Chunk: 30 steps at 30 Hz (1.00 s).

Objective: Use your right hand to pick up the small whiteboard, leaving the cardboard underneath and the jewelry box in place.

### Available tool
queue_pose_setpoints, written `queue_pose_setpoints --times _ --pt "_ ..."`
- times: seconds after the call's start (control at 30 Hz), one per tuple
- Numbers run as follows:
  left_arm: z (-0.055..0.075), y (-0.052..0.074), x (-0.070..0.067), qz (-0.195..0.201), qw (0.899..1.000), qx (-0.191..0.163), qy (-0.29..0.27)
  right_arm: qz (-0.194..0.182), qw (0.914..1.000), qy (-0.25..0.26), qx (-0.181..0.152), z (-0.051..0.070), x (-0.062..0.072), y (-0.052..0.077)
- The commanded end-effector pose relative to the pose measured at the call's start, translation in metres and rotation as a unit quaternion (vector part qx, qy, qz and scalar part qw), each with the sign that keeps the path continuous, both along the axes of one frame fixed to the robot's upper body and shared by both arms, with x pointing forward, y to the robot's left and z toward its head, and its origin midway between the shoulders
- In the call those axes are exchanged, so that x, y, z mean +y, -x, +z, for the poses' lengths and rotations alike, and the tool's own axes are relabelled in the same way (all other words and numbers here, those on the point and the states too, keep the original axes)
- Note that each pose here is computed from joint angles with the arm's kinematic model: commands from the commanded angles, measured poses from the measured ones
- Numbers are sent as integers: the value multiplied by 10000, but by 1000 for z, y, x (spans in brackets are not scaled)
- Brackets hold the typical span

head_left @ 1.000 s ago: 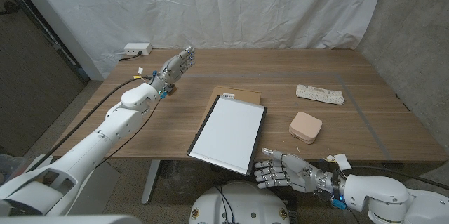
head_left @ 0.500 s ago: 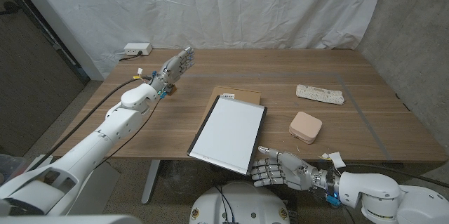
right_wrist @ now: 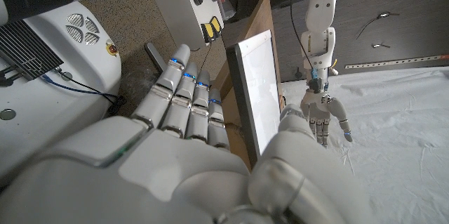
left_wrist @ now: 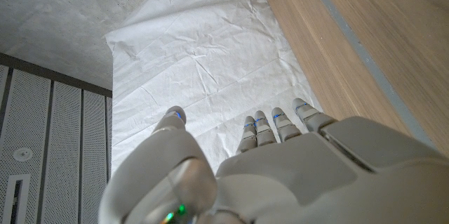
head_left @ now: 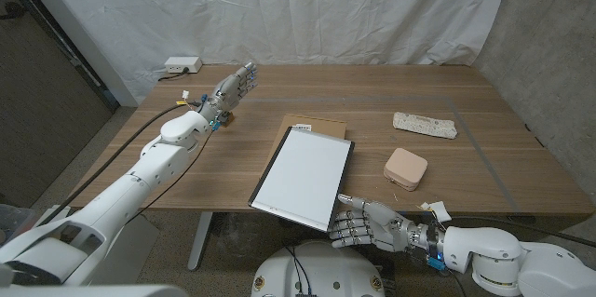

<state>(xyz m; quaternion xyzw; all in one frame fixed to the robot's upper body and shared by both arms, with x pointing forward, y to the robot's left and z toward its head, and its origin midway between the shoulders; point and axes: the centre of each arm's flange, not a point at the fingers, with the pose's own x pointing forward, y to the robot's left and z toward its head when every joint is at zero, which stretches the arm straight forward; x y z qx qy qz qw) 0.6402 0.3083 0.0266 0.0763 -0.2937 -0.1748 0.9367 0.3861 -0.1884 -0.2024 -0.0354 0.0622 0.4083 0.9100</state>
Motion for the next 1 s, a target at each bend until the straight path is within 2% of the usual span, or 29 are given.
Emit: queue_pose_setpoints --times 0.03,0.37,1.0 --pt "-4 -3 1 -28 10000 25 21 92 9999 -3 45 -2 7 -4" --pt "-7 -3 3 -26 10000 50 44 176 9998 -62 -16 1 16 -9" --pt "-11 -5 9 -31 9999 59 93 184 9998 -10 1 6 23 -10"
